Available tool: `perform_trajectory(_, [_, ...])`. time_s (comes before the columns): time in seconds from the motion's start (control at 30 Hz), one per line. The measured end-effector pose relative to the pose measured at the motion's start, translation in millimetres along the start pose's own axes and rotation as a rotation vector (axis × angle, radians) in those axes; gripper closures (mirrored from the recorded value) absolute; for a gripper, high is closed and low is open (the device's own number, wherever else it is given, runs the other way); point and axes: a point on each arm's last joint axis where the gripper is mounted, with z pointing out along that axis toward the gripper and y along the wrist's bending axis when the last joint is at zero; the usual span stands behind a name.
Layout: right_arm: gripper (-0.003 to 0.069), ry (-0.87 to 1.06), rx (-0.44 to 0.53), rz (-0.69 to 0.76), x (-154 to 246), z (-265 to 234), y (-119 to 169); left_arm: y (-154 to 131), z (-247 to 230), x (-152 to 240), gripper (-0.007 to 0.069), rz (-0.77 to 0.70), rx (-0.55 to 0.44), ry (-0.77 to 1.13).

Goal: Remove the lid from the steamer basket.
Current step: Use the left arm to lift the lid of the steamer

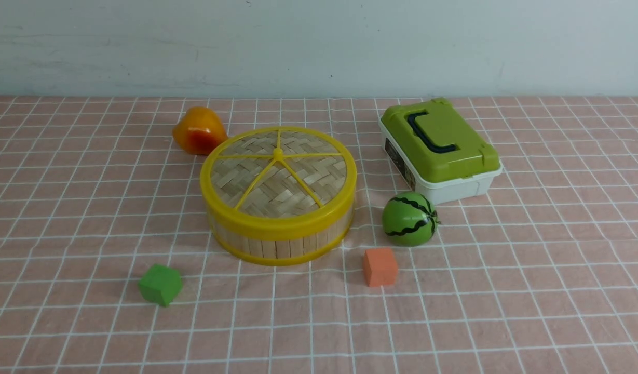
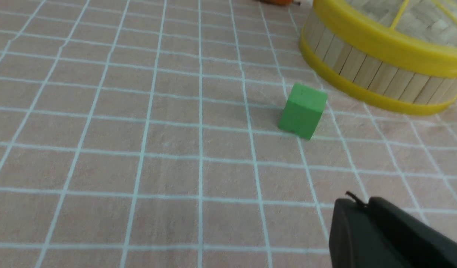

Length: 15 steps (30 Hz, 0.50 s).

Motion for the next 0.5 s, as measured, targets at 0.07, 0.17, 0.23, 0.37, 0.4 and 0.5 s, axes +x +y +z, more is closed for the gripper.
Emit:
perform_trajectory(0.07, [0.0418, 0.0, 0.0, 0.0, 0, 0, 0, -4, -2, -17, 0.0577, -0.007, 0.04, -0.185])
perform_trajectory(0.17, [0.0418, 0.0, 0.0, 0.0, 0, 0, 0, -8, -8, -37, 0.0571, -0.009, 0.088, -0.418])
perform_trajectory(0.23, [0.0418, 0.0, 0.0, 0.0, 0, 0, 0, -9, -13, -46, 0.0568, -0.011, 0.111, -0.532])
perform_trajectory(0.37, [0.0418, 0.0, 0.0, 0.0, 0, 0, 0, -13, -31, -67, 0.0567, -0.075, 0.195, -0.833])
perform_trajectory(0.4, [0.0418, 0.0, 0.0, 0.0, 0, 0, 0, -13, -33, -69, 0.0566, -0.102, 0.21, -0.857])
perform_trajectory(0.5, [0.0418, 0.0, 0.0, 0.0, 0, 0, 0, -13, -36, -71, 0.0566, -0.208, 0.256, -0.884])
